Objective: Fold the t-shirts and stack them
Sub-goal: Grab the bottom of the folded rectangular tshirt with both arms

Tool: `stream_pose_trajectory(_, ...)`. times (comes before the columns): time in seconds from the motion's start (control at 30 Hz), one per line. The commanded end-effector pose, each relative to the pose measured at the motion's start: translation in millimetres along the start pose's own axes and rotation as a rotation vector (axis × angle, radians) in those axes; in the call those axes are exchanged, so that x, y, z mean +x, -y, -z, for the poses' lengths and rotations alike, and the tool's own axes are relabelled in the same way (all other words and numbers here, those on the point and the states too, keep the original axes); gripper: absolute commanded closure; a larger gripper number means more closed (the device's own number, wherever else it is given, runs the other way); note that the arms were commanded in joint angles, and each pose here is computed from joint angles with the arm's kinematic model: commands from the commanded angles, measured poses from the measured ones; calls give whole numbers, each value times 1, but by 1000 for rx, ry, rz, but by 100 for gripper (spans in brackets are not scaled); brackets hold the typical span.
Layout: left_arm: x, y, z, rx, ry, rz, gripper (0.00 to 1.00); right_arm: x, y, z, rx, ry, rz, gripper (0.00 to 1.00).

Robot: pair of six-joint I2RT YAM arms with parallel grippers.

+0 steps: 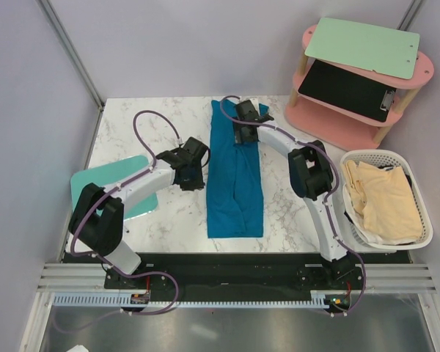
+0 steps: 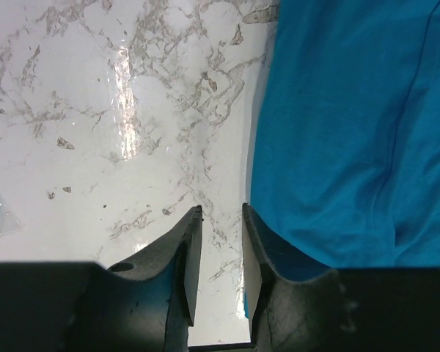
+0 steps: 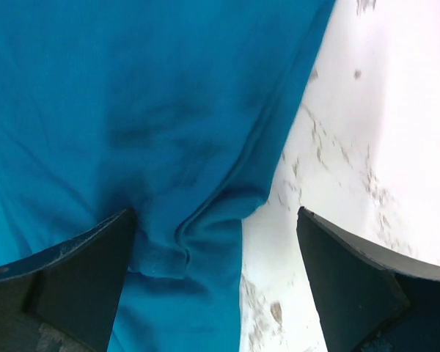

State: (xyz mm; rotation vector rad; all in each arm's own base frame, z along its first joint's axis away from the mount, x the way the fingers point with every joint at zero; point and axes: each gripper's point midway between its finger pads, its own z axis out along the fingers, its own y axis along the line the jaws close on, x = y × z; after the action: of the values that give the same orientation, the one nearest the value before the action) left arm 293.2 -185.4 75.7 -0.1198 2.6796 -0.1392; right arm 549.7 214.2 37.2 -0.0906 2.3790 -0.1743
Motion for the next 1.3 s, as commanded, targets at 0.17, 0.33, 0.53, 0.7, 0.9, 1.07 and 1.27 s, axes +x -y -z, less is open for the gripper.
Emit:
stream_pose_trajectory(0.17, 25, 6, 10, 136, -23, 13, 47, 12, 21, 117, -180, 18, -112, 2)
stream_pose_trajectory(0.33, 57, 11, 2, 237, -68, 44, 20, 57, 16, 168, -348, -57, -204, 2)
stream_pose_trajectory(0.53, 86, 19, 0, 301, -120, 49, 25, 157, 8, 201, -506, -236, -350, 7)
stream_pose_trajectory(0.7, 102, 22, 7, 324, -139, 63, 32, 202, 1, 223, -591, -317, -424, 16)
stream_pose_trajectory(0.9, 122, 28, 11, 342, -175, 60, 38, 245, -10, 243, -631, -401, -456, 26)
stream_pose_trajectory(1.07, 138, 34, 11, 340, -208, 41, 55, 278, -25, 254, -647, -488, -476, 39)
stream_pose_trajectory(1.27, 144, 46, 13, 343, -220, 24, 88, 303, -32, 268, -650, -539, -463, 65)
